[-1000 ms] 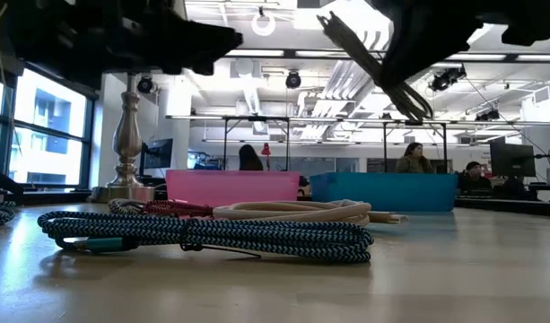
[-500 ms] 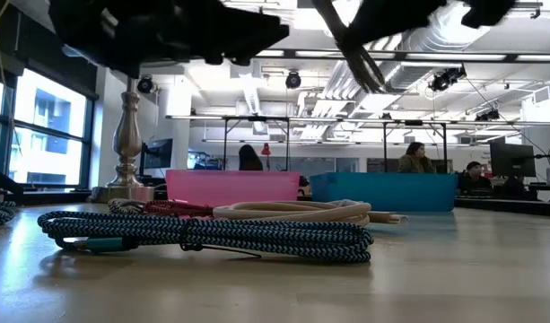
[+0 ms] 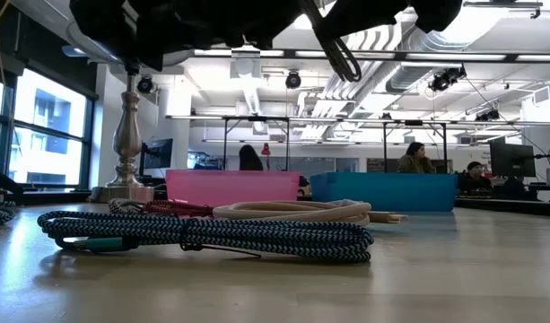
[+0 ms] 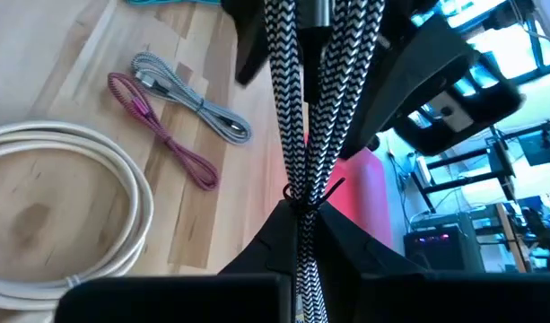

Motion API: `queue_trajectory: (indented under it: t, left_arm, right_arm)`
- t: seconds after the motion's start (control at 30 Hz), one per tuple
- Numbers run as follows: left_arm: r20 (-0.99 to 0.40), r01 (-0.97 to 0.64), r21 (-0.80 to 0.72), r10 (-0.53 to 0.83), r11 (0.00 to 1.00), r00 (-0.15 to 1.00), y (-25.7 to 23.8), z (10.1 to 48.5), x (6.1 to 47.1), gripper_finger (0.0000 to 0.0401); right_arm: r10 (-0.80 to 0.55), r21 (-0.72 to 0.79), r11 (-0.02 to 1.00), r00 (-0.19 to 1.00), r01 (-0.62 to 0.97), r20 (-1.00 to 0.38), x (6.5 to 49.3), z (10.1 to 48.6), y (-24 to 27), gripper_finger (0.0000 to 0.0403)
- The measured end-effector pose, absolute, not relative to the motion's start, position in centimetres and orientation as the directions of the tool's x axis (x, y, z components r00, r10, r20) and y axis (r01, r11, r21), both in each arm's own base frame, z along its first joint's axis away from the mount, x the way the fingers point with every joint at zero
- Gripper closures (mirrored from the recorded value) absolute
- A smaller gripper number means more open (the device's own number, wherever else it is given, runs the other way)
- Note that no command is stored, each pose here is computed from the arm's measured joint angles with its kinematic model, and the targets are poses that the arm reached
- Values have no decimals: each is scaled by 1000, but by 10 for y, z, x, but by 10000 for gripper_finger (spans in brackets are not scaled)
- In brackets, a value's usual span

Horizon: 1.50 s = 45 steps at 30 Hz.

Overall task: Pick & Place USB Port
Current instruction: Put the right black and white charger cable into the red bin

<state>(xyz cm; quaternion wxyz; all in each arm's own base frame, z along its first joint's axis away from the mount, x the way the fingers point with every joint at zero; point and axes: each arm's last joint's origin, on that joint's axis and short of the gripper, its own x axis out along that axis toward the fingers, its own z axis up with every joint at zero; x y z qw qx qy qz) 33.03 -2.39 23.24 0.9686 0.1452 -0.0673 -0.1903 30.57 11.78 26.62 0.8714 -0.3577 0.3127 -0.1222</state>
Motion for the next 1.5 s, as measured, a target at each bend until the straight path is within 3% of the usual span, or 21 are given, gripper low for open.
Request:
queue_trajectory:
  t: [0.3, 0.47, 0.63, 0.8, 0.9, 1.2, 1.33, 1.5]
  left_arm:
    - [96, 359, 321, -408, 876, 908, -26, 234, 330, 240]
    - [97, 364, 323, -413, 874, 905, -26, 235, 330, 291]
    - [99, 347, 348, -402, 871, 910, -26, 235, 330, 379]
    - [97, 332, 344, -384, 879, 918, -26, 235, 330, 382]
    - [95, 334, 344, -386, 878, 917, -26, 234, 330, 382]
    - [83, 338, 339, -386, 878, 919, -26, 233, 330, 382]
    - [10, 292, 331, -312, 898, 950, -23, 232, 328, 382]
    - [-236, 68, 473, 52, 879, 970, -12, 239, 310, 382]
  right_arm:
    - [-419, -679, 734, 779, -13, -467, 309, 267, 112, 390]
    - [-420, -675, 737, 776, -10, -470, 311, 267, 109, 390]
    - [-396, -658, 753, 782, -24, -482, 312, 267, 107, 390]
    - [-398, -655, 755, 782, -18, -480, 312, 267, 107, 390]
    - [-388, -647, 762, 784, -24, -485, 312, 267, 107, 367]
    - [-400, -628, 778, 781, 13, -480, 309, 266, 113, 247]
    - [-482, -689, 724, 742, 39, -465, 304, 264, 113, 221]
    - [-565, -709, 697, 689, 104, -454, 297, 261, 110, 223]
